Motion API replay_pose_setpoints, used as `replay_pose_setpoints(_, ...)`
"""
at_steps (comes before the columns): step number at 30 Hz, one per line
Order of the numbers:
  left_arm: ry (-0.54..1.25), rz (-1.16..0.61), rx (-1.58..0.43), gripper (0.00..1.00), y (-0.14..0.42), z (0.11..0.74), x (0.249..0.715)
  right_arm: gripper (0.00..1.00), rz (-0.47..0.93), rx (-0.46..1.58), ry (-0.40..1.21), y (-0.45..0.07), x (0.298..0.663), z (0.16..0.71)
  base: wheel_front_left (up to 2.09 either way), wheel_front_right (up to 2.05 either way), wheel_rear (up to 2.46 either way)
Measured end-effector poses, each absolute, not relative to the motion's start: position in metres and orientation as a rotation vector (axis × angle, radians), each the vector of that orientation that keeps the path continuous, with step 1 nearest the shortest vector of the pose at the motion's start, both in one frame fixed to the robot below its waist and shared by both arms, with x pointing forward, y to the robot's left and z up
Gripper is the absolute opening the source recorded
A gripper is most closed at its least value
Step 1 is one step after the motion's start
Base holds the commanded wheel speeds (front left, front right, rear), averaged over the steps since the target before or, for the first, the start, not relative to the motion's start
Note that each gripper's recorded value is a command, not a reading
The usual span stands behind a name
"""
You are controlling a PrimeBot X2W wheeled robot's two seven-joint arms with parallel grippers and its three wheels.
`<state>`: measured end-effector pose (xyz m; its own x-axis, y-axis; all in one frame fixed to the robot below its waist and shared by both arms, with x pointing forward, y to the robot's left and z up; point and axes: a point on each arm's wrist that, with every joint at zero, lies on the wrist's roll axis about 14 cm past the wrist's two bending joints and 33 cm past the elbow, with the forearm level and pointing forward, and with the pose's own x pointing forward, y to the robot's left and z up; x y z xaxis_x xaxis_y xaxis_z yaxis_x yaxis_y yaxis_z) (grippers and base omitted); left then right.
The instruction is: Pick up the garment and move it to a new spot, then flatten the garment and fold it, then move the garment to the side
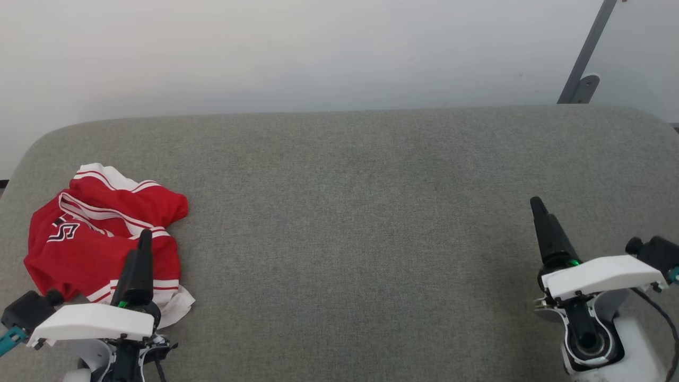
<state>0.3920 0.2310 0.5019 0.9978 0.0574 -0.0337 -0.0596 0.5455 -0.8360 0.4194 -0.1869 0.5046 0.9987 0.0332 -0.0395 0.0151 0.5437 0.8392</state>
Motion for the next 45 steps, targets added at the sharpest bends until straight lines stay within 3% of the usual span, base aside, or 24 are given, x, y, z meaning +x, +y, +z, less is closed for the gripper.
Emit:
replay_pose_setpoints(26,0.014,0.073,-0.532,1.00,0.242,0.496,0.392,1.00,0.028,0.467,0.015,-0.186,0.433,0.511,0.00,0.00,0.00)
replay_pose_setpoints(45,0.020,0.011,-0.328,1.00,0.232,0.494,0.391,1.00,0.005,0.282,-0.016,-0.194,0.427,0.510,0.00,0.00,0.00)
